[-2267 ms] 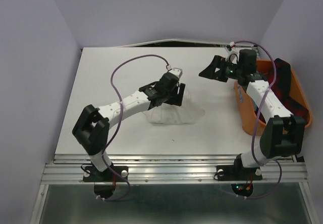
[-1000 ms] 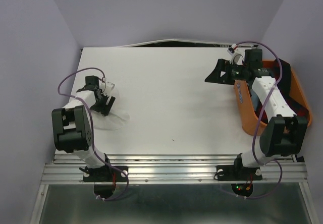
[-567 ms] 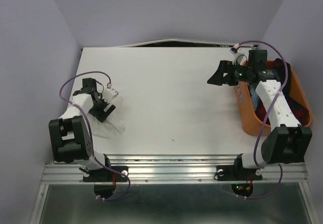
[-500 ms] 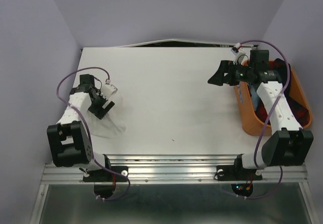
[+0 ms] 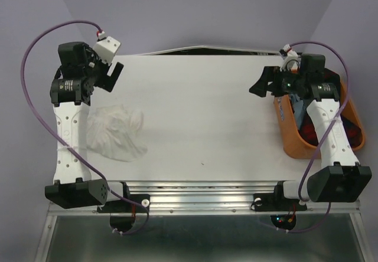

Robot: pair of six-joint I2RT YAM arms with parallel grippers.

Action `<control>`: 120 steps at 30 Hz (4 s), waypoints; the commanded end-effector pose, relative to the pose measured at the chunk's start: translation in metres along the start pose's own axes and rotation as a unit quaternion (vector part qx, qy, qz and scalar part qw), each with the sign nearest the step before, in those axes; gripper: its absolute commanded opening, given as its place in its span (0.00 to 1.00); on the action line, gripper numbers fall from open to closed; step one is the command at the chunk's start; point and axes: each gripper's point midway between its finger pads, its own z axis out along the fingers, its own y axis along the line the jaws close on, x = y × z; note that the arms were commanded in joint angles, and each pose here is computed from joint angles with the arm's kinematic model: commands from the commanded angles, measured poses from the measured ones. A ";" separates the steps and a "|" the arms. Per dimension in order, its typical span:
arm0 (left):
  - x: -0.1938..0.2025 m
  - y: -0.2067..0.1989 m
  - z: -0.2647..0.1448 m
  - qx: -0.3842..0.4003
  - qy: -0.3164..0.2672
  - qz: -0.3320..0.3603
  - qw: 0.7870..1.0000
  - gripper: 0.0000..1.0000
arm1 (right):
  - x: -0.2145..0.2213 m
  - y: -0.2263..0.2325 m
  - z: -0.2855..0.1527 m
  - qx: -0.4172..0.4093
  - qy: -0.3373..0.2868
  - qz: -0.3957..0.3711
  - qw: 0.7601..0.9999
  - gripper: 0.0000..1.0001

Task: Fold and stack the skirts
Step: Neatly place the folded skirt to the corner, then grab the skirt from the pile, then move the skirt to the center of the board

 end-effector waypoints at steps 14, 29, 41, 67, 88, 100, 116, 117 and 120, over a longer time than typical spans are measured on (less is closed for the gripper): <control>-0.102 -0.149 0.037 0.159 -0.103 -0.089 0.978 0.99 | -0.060 -0.157 -0.074 0.364 -0.009 -0.126 0.923 1.00; -0.096 -0.210 0.032 0.233 -0.094 -0.069 0.966 0.99 | 0.047 -0.289 -0.156 0.413 0.149 -0.092 0.894 1.00; -0.091 -0.201 0.028 0.207 -0.111 -0.062 0.970 0.99 | 0.106 -0.296 -0.153 0.383 0.241 -0.061 0.890 0.98; -0.128 -0.171 0.011 0.164 -0.168 -0.088 0.968 0.99 | -0.253 -0.071 -0.256 0.280 -0.375 -0.221 0.855 0.01; -0.133 -0.103 0.018 0.139 -0.209 -0.218 0.943 0.99 | -0.318 0.163 -0.171 -0.201 -0.523 -0.216 0.800 0.01; -0.105 -0.122 0.016 0.191 -0.185 -0.165 0.950 0.96 | -0.069 0.186 0.076 -0.283 -0.182 -0.246 0.909 0.01; -0.028 -0.220 0.080 0.314 -0.028 -0.020 0.949 0.81 | 0.219 0.105 0.037 -0.302 0.130 -0.450 0.830 0.01; -0.029 -0.228 0.082 0.321 -0.023 -0.013 0.947 0.81 | 0.221 0.104 0.035 -0.300 0.131 -0.454 0.829 0.02; -0.055 -0.243 0.092 0.327 -0.029 -0.001 0.944 0.81 | 0.228 0.102 0.030 -0.305 0.144 -0.460 0.821 0.04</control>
